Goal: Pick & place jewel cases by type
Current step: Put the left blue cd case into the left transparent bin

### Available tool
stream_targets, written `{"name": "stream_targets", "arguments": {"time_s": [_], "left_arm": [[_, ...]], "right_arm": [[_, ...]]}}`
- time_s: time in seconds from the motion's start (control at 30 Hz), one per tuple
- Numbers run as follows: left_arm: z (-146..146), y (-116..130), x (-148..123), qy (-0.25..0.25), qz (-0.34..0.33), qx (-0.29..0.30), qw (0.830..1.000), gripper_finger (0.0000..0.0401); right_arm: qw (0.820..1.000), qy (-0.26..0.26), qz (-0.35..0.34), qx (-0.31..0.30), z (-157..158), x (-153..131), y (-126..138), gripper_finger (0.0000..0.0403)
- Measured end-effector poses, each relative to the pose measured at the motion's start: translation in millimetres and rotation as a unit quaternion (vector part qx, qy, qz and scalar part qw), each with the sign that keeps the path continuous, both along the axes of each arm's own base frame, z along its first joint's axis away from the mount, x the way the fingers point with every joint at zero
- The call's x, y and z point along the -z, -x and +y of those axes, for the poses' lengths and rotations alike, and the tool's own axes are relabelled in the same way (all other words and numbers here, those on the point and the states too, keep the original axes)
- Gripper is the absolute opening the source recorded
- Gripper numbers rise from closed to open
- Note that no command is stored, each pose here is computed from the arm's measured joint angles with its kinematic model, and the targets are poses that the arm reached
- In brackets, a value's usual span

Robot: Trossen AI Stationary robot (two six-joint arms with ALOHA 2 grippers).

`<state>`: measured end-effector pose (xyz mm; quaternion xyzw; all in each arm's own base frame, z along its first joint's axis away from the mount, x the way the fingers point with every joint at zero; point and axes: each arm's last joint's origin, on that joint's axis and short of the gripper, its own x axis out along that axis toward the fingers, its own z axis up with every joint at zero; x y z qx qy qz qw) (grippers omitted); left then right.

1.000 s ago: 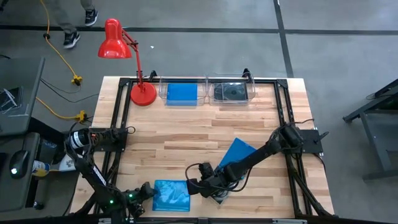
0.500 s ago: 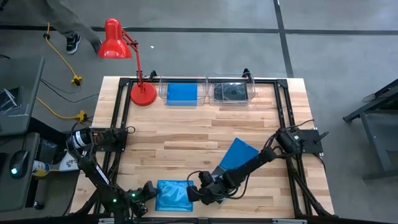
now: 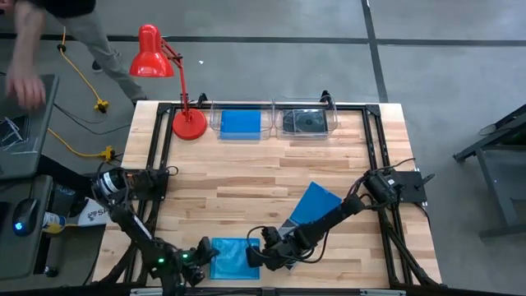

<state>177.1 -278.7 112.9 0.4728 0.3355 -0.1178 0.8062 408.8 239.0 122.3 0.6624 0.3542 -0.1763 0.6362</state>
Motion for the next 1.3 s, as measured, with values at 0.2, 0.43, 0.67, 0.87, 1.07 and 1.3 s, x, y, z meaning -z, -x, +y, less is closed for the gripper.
{"name": "stream_targets", "arguments": {"time_s": [0.2,0.43,0.67,0.87,1.07,1.3], "left_arm": [[2,-8,-1,0.001,0.001,0.003,1.000,0.0182],[2,-8,-1,0.002,0.001,0.003,1.000,0.0182],[1,-9,-1,0.010,-0.003,0.003,1.000,0.0182],[1,-10,-2,0.005,-0.018,-0.006,1.000,0.0150],[0,-13,-11,-0.036,-0.015,-0.015,0.999,0.0081],[0,-13,-26,-0.099,0.000,-0.018,0.995,0.0071]], "right_arm": [[0.999,0.012,-0.038,0.000,-3,-3,-6,0.0220],[0.997,0.007,-0.080,-0.003,-3,-9,-12,0.0220],[0.997,0.010,-0.082,-0.006,-3,-9,-12,0.0220],[0.996,0.005,-0.082,-0.023,-2,-10,-12,0.0220],[0.996,0.005,-0.081,-0.031,4,-12,-8,0.0220],[0.995,0.008,-0.085,-0.045,11,-14,-4,0.0220]]}}
